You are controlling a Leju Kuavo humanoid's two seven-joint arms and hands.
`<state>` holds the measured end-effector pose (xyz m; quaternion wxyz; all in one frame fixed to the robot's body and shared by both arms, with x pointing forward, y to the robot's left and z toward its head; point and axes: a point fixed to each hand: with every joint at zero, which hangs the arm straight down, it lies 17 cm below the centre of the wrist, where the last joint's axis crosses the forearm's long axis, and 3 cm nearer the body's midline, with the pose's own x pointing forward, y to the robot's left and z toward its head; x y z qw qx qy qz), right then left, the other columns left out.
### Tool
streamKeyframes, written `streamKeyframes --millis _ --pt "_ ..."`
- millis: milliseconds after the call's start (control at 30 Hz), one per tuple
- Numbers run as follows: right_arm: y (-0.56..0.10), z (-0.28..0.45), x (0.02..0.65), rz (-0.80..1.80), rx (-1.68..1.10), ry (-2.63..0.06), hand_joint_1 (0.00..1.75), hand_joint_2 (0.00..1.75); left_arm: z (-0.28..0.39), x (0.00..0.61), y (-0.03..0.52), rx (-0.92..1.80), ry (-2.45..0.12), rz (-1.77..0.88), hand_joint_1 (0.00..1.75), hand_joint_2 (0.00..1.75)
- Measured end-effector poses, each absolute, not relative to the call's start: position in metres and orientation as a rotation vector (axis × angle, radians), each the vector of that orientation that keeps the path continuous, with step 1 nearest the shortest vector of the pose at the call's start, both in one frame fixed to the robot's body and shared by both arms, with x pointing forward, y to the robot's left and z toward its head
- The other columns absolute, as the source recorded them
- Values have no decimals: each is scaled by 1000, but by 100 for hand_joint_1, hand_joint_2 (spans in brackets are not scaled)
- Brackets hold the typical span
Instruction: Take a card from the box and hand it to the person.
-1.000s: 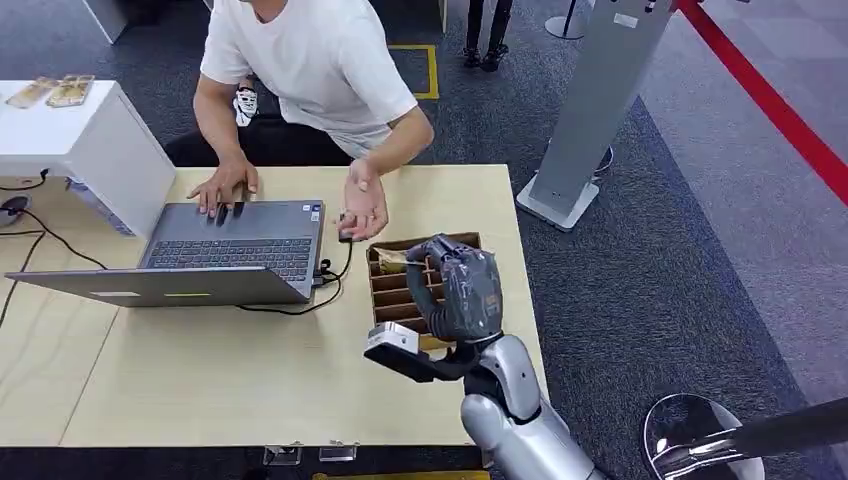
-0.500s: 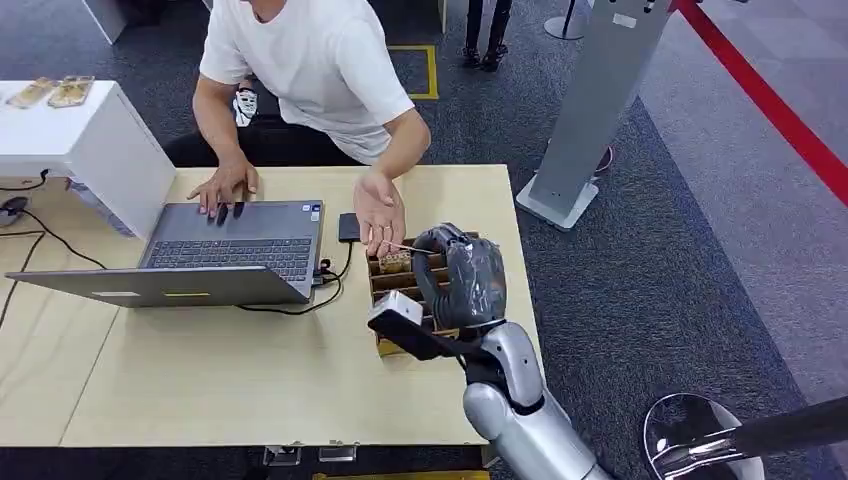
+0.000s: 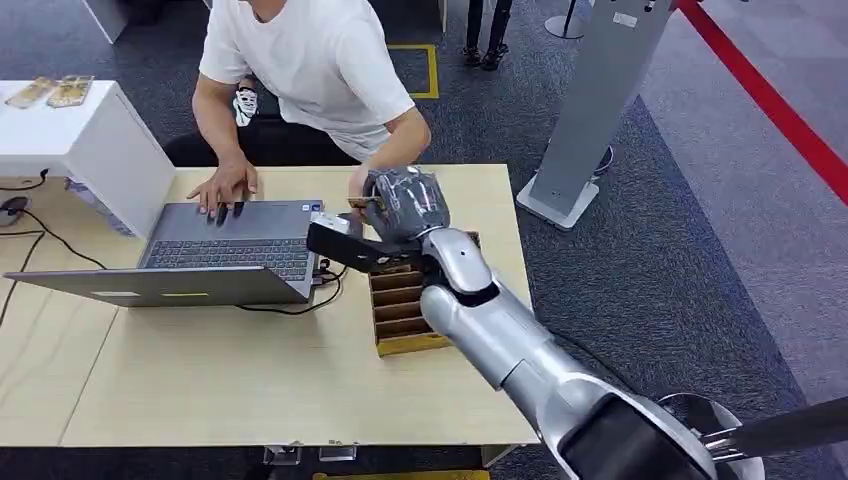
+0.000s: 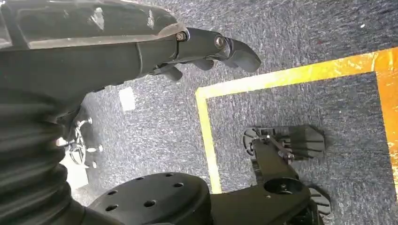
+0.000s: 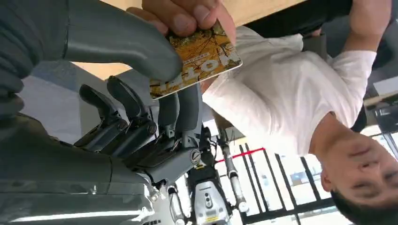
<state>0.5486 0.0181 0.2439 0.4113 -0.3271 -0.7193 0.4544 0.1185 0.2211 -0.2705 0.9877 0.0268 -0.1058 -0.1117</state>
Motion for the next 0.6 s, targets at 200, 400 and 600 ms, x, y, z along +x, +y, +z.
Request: streamKeyframes --millis 200,400,600 --pt "25 224 550 1195 -818 -1749 0 175 -271 117 222 57 -212 -218 0 175" --pt "23 205 551 1215 -810 -1698 0 175 -270 118 219 34 -225 -229 0 0" --pt "18 197 552 1207 -815 -1678 0 175 -270 118 221 35 -224 -225 0 0"
